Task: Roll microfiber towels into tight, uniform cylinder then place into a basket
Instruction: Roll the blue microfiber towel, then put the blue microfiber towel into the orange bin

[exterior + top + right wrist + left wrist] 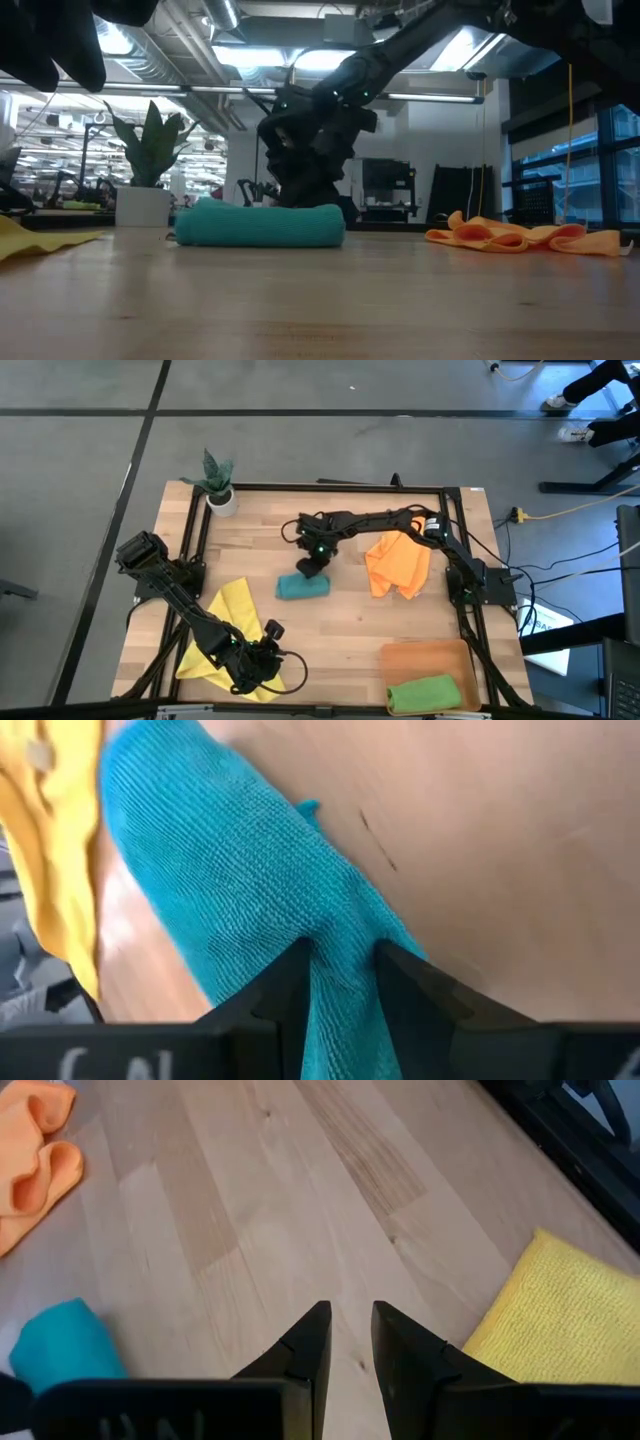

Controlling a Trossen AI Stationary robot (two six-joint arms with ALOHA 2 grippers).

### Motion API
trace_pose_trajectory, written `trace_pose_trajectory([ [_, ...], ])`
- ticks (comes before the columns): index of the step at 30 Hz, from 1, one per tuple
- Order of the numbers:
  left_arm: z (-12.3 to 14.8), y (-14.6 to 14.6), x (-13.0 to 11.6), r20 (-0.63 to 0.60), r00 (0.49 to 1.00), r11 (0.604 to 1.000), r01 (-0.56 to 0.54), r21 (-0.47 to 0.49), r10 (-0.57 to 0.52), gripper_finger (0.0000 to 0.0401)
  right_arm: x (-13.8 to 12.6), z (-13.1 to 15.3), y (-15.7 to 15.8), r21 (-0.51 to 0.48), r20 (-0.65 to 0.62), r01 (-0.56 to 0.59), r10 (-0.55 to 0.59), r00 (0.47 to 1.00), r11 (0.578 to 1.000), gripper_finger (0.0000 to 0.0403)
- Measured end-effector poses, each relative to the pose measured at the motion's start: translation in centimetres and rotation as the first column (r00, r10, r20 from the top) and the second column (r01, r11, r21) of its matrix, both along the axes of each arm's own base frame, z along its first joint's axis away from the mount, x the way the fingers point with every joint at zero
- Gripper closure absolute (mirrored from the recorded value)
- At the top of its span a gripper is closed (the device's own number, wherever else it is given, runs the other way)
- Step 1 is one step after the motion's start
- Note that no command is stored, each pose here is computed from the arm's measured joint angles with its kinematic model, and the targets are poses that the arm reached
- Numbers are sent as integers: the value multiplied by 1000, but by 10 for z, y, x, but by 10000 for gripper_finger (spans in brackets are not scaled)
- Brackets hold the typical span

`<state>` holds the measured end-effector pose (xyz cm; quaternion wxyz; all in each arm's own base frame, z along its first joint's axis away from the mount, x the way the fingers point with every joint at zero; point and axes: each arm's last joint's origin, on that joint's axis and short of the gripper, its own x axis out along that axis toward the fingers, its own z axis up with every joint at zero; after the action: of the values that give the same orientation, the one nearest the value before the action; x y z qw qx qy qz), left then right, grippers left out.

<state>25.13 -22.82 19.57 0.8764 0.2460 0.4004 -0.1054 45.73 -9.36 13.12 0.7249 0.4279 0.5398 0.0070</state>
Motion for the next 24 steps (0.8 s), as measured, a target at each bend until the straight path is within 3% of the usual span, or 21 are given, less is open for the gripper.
trace_pose_trajectory([
  [8,-1,1,-2,-16,1000,1000,-2,12,2,335,12,37,-7,-49,85,-40,44,995,998,284],
  [11,-2,1,-2,-23,1000,1000,-16,6,17,335,13,54,-10,-145,57,-56,65,996,988,284],
  [14,-4,5,-6,-62,997,999,-49,23,50,335,9,72,-9,-286,-32,-81,75,997,955,284],
  [17,-7,9,-10,-107,987,993,-118,28,120,335,5,92,-5,-438,-128,-115,65,990,891,284],
  [19,-9,12,-14,-137,975,985,-170,34,173,335,3,106,2,-485,-168,-151,77,983,861,284],
  [24,-11,14,-24,-158,945,958,-283,43,286,335,0,133,24,-504,-187,-223,146,971,834,284],
])
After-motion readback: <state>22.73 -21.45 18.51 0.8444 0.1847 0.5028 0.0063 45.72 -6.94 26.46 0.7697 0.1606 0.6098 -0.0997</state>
